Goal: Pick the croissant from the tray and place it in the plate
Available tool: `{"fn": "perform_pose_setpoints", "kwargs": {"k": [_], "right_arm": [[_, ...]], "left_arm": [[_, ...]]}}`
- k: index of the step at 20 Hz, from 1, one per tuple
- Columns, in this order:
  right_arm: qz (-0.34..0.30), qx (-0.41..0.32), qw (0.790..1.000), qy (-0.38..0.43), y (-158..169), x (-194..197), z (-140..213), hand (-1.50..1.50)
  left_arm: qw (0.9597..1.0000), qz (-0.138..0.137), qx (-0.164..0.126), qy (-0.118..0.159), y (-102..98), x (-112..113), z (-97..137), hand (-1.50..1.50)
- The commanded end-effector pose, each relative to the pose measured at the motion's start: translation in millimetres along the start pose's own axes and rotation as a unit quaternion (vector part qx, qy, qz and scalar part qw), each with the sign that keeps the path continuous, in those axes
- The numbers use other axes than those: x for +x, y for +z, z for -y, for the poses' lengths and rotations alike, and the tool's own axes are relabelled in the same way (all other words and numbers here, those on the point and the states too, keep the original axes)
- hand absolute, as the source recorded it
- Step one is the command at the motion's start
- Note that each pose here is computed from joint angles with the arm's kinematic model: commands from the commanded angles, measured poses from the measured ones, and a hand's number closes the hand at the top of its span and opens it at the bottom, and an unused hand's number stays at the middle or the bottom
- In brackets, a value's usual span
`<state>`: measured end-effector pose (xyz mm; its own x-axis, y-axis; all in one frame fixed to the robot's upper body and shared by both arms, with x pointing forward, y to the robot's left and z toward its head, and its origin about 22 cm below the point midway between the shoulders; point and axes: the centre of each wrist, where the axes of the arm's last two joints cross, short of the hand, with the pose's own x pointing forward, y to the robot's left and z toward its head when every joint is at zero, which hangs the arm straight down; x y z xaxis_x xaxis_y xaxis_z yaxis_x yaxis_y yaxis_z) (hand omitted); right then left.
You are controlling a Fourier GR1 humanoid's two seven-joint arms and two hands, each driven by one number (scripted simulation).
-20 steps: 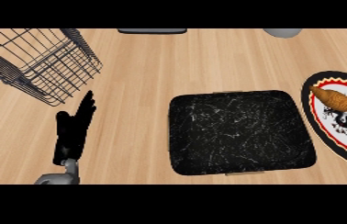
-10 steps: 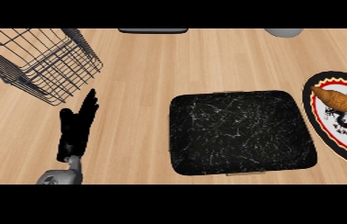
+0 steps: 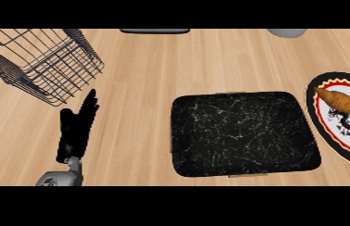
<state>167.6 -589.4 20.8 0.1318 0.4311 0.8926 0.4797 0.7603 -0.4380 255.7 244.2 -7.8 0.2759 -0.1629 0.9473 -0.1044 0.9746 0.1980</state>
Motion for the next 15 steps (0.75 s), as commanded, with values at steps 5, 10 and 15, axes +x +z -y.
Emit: {"fn": "perform_pose_setpoints", "kwargs": {"k": [5, 10, 15], "right_arm": [[-0.016, -0.040, 0.999, 0.010, 16.6, -2.7, 30.2, -1.50], [-0.018, -0.058, 0.998, 0.012, 24.7, -12.4, 22.9, -1.50], [-0.026, -0.064, 0.997, 0.032, 25.0, -8.3, 33.0, -1.50]], "left_arm": [[0.9999, 0.002, -0.006, 0.008, 6.6, -8.5, 4.6, 0.00], [0.9998, 0.000, -0.018, 0.007, 14.4, 1.3, 21.0, 0.00], [1.0000, -0.002, -0.008, -0.002, -0.2, -11.1, -18.7, 0.00]]}}
